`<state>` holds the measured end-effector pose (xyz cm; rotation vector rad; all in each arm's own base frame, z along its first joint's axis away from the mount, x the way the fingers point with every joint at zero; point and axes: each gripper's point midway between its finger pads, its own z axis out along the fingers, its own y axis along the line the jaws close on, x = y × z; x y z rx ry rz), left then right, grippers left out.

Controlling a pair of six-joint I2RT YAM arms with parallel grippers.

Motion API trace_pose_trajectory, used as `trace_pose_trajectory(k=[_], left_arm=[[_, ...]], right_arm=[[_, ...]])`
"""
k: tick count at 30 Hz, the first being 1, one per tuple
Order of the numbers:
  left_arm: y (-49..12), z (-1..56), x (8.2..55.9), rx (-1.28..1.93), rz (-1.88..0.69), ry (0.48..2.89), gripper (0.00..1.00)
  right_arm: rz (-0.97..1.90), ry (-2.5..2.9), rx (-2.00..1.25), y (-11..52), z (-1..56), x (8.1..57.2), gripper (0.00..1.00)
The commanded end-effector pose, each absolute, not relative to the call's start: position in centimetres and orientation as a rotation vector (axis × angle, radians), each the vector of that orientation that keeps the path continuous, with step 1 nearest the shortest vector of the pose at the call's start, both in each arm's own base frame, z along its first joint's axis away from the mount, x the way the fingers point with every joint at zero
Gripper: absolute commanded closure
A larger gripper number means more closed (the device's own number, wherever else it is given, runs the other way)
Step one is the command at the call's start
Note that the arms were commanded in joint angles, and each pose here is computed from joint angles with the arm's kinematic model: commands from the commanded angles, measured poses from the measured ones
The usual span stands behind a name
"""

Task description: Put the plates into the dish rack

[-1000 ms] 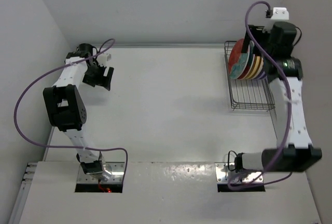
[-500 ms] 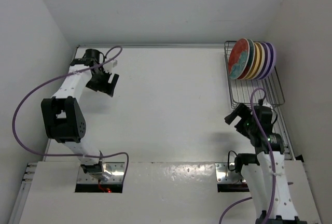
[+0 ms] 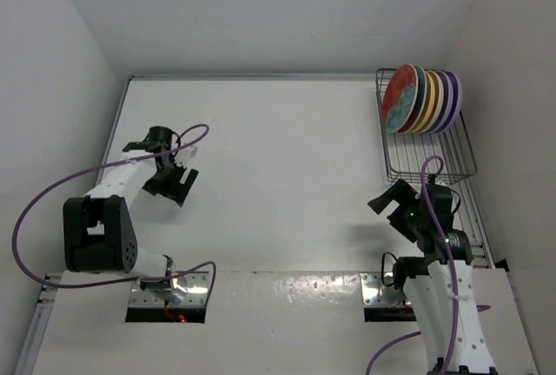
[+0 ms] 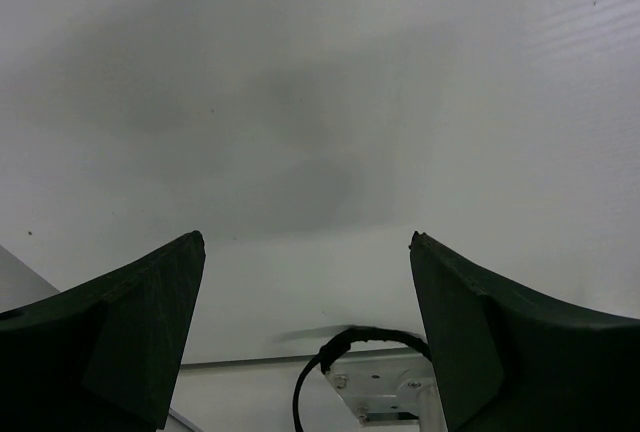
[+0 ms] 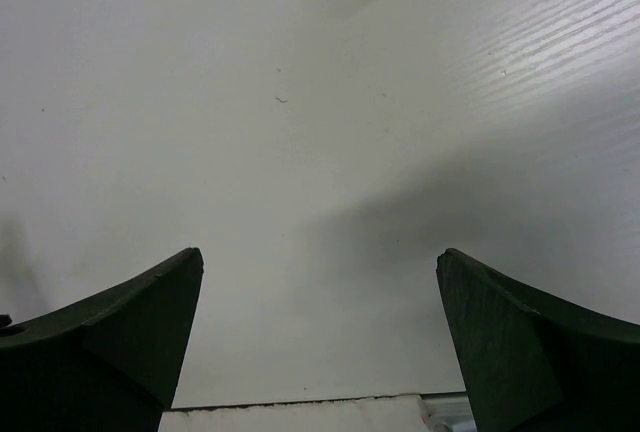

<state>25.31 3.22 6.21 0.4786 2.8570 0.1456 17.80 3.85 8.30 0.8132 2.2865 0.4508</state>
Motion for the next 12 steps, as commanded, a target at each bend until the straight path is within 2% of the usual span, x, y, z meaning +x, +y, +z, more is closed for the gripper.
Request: trace_pose_trajectory(k=[1, 12], left_arm=[[3.4, 6.7, 25.5, 0.501, 0.204, 2.786, 0.12], [2.3, 6.7, 25.6, 0.563, 0.187, 2.748, 0.12]], right_arm=[[0.519, 2.251, 0.793, 4.6, 8.8, 18.4, 0.01], [0.504, 2.237, 0.731, 4.4, 9.2, 18.3, 0.01]])
